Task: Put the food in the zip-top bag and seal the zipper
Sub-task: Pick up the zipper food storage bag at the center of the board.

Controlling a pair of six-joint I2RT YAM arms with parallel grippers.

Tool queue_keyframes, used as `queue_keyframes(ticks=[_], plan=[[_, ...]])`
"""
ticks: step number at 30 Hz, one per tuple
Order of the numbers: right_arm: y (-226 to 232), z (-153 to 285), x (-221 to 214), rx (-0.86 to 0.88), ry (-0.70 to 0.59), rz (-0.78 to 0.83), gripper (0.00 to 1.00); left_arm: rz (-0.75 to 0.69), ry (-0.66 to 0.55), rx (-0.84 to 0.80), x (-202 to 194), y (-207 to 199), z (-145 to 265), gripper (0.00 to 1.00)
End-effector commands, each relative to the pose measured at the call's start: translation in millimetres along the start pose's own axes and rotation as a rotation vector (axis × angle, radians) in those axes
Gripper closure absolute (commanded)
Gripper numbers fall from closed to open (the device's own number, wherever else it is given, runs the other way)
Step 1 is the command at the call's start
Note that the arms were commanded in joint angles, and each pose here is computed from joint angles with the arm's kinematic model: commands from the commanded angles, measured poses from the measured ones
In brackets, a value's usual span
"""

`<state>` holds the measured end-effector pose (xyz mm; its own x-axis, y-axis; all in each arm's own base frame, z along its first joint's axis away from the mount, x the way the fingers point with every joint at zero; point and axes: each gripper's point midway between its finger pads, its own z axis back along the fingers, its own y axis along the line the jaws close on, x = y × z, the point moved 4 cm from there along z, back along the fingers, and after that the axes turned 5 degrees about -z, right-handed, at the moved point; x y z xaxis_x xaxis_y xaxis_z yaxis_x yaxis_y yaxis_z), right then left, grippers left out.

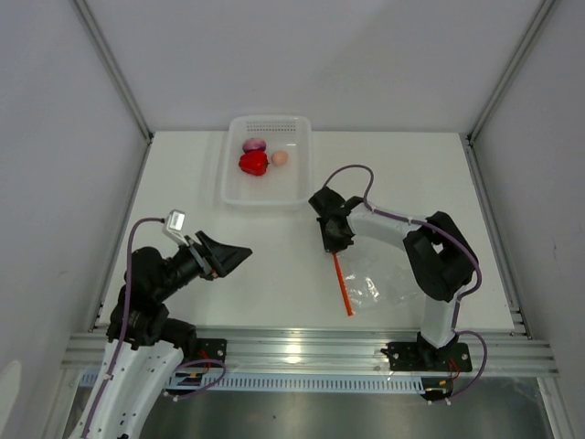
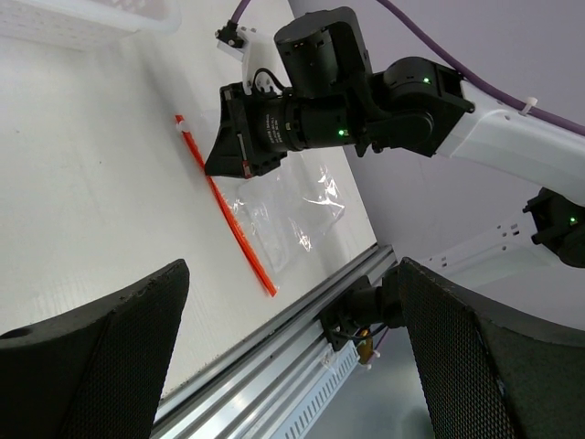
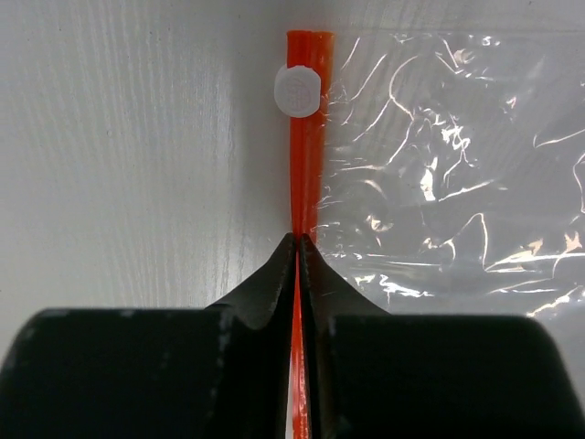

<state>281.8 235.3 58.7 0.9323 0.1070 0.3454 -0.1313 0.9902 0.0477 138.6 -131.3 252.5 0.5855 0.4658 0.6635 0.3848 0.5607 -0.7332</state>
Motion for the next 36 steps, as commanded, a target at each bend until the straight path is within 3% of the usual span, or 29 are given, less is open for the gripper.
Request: queue_keyframes(ticks=[1, 10, 13, 14, 24, 36], plan=[[0.9, 20.5, 8.2, 0.029, -0.043, -0.008, 0.94, 0.003, 0.017, -0.023, -2.1, -1.5, -2.0, 0.03], [-2.6, 20.9, 7.2, 0.017, -0.039, -0.004, 0.99, 0.011, 0.026, -0.029, -5.4, 0.4, -2.9, 0.03], [-3.3, 22.1, 6.4, 0.018, -0.044, -0.011, 0.87, 0.014, 0.030, -0.025, -5.9, 1.1, -3.3, 0.03], [-3.0, 24.0, 6.0, 0.020, -0.046, -0.014, 0.76, 0.015, 0.033, -0.025, -6.6, 1.6, -3.3, 0.03], [-8.5, 25.1, 2.7, -0.063, -0.045, 0.011, 0.68, 0.024, 0.039, -0.029, -8.2, 2.9, -5.1, 0.03], [-5.2, 15.0, 5.9, -0.003, -0.022, -0.008, 0.65, 0.019, 0.037, -0.038, -7.3, 0.1, -3.4, 0.02]])
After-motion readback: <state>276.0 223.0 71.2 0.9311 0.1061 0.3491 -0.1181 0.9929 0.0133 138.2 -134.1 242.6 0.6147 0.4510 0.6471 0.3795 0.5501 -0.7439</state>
